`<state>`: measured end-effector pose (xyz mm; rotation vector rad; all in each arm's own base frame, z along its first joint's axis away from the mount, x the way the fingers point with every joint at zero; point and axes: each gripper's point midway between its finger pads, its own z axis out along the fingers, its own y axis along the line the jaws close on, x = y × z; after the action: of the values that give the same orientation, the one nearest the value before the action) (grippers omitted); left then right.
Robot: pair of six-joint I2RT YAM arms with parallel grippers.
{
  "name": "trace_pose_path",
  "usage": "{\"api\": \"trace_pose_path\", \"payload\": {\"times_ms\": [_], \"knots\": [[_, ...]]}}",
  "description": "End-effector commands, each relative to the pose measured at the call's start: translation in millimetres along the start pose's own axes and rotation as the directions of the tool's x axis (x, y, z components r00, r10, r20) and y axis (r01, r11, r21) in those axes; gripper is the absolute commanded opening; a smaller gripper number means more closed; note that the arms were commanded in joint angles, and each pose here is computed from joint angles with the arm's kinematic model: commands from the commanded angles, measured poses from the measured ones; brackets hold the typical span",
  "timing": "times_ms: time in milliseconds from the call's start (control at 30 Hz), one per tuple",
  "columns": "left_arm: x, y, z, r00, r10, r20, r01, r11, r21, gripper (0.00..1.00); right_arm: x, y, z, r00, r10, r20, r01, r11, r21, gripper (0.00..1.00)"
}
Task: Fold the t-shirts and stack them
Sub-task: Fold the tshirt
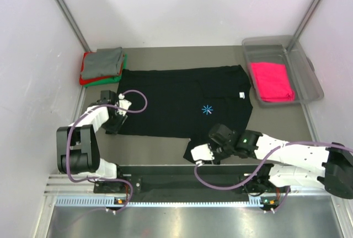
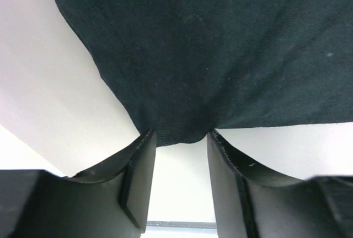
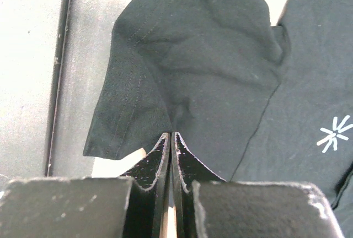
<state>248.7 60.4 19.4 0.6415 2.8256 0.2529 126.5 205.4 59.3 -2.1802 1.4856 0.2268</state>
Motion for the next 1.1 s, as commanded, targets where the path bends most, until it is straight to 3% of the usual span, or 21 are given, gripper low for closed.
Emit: {"api": "trace_pose_path", "payload": {"times_ms": [0, 100, 233, 267, 633, 1067], "knots": [[1.3, 2.2, 11.6, 1.000, -0.001, -0.016, 0.001, 1.000, -0.002, 0.47, -17.0, -20.1, -13.2, 0.998, 0.013, 0.065, -0.018, 0.997, 0.072, 0.00], [8.3, -3.2, 20.4, 0.999, 0.011, -0.043, -0.010, 1.000, 0.020, 0.40, -17.8, -21.3, -17.4, 0.997, 0.014, 0.076, -0.020, 0.996, 0.083, 0.00], [12.1, -11.2, 23.8, 0.998, 0.013, -0.069, -0.008, 0.998, 0.069, 0.13, -16.7, -20.9, -20.1, 0.997, 0.018, 0.080, -0.025, 0.995, 0.092, 0.00], [12.0, -11.6, 23.2, 0.997, 0.015, -0.071, -0.009, 0.997, 0.074, 0.01, -15.4, -22.0, -21.0, 0.997, 0.019, 0.076, -0.027, 0.995, 0.100, 0.00], [-19.2, 1.8, -18.4, 0.998, 0.003, 0.058, -0.006, 0.999, 0.047, 0.00, -5.4, -64.1, -51.0, 0.993, 0.104, 0.056, -0.115, 0.960, 0.256, 0.00], [-75.7, 20.8, -52.2, 0.976, 0.058, 0.208, -0.068, 0.997, 0.039, 0.00, 22.8, -155.2, -114.0, 0.972, 0.236, 0.012, -0.212, 0.848, 0.486, 0.00]]}}
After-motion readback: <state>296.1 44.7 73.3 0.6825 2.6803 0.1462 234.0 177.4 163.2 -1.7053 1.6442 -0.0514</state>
